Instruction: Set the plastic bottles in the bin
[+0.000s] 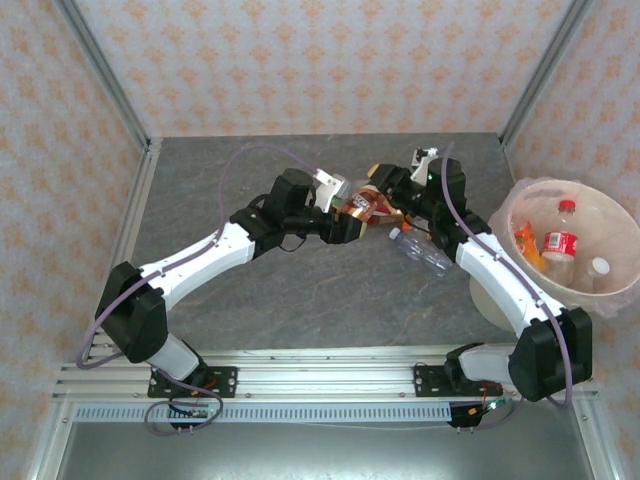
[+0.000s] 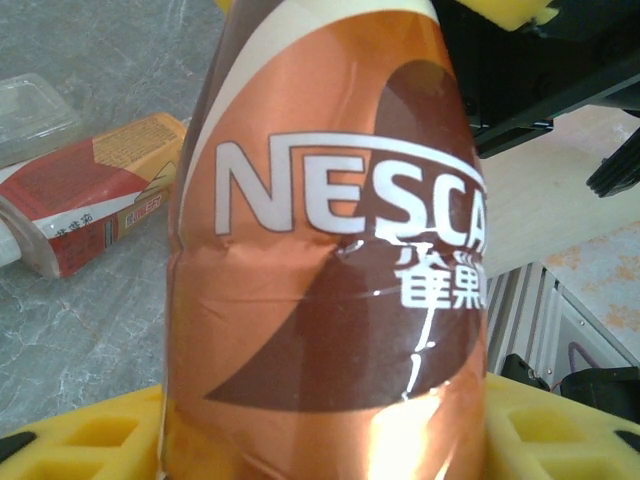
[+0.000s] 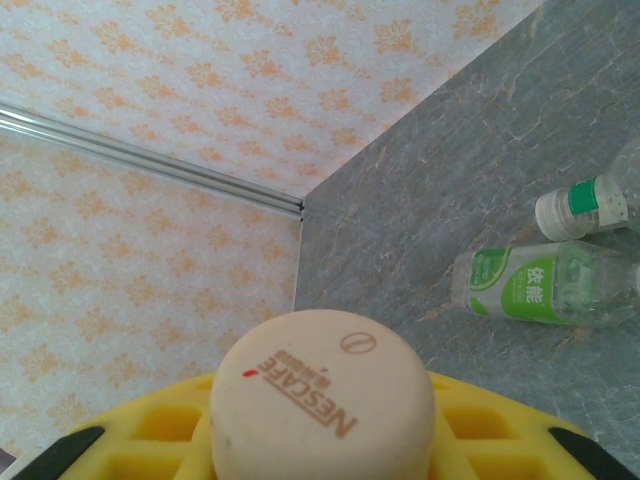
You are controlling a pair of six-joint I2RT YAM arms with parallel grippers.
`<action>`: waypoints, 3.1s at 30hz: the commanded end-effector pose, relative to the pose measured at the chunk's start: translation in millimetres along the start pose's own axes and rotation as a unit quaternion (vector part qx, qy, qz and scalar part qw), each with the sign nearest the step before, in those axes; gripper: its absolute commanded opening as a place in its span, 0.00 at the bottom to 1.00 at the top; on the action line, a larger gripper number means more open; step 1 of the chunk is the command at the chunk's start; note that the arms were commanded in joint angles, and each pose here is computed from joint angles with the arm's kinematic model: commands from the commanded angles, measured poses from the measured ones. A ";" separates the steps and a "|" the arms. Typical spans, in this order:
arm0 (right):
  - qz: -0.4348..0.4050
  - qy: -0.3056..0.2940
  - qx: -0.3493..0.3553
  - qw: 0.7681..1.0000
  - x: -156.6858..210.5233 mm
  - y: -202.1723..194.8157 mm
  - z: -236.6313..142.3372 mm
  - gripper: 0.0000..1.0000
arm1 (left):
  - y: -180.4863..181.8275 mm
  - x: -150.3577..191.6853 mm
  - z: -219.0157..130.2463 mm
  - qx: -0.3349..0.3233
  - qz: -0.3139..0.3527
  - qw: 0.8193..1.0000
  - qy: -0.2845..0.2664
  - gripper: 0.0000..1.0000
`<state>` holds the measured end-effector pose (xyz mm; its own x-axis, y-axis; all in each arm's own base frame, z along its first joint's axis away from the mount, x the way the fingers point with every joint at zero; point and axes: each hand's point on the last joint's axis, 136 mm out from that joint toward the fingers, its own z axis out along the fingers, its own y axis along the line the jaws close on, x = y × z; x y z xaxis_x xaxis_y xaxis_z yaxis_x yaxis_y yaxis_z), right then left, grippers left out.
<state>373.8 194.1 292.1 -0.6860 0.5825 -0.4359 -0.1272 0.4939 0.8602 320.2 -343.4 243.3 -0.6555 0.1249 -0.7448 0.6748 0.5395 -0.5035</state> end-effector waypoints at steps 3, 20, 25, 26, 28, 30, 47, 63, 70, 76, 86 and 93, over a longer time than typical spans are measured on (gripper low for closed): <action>-0.044 -0.023 -0.010 0.999 -10.2 17.9 -11.1 0.24 | -13.6 -11.4 5.3 0.035 -0.009 0.999 -0.003 0.82; -0.227 -0.101 0.183 0.951 -73.6 23.8 -71.5 0.19 | 40.3 -32.4 -44.3 -0.054 -0.080 0.985 -0.141 1.00; -0.293 -0.149 0.244 0.912 -102.0 35.1 -107.9 0.20 | 98.3 -21.0 -77.9 -0.231 -0.124 0.949 -0.178 1.00; -0.304 -0.158 0.260 0.903 -108.6 36.2 -115.9 0.20 | 106.1 -19.3 -85.0 -0.253 -0.131 0.940 -0.188 1.00; -0.326 -0.184 0.269 0.887 -118.8 50.6 -141.2 0.20 | 106.1 -19.3 -89.1 -0.245 -0.131 0.940 -0.201 1.00; -0.345 -0.205 0.272 0.875 -127.0 62.5 -159.0 0.20 | 106.7 -20.6 -92.2 -0.247 -0.130 0.938 -0.208 1.00; -0.343 -0.286 0.562 0.696 -178.4 29.0 -311.1 0.20 | 109.9 -41.1 -65.0 -0.221 -0.176 0.939 -0.195 1.00; -0.221 -0.238 0.732 0.599 -162.5 -74.4 -383.7 0.21 | 100.7 -64.5 -40.4 -0.183 -0.204 0.946 -0.172 1.00; -0.190 -0.128 0.679 0.698 -145.2 -109.3 -337.9 0.26 | 103.0 -65.4 -35.3 -0.180 -0.216 0.944 -0.171 1.00; -0.161 -0.069 0.710 0.682 -141.7 -136.6 -331.3 0.57 | 103.4 -62.8 -31.2 -0.174 -0.225 0.944 -0.168 1.00; -0.156 -0.135 0.654 0.728 -148.6 -122.6 -317.0 0.69 | 110.8 -56.2 -34.1 -0.195 -0.226 0.940 -0.165 1.00; -0.160 -0.185 0.630 0.737 -151.7 -103.9 -322.7 0.76 | 123.3 -48.0 -36.2 -0.226 -0.237 0.931 -0.164 1.00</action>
<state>262.9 -156.4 340.6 -0.5657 0.3216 -0.7593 0.6663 0.7207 -0.1912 418.4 -264.3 240.7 -0.6642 -0.4182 -0.6196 0.1362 0.7473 -0.6503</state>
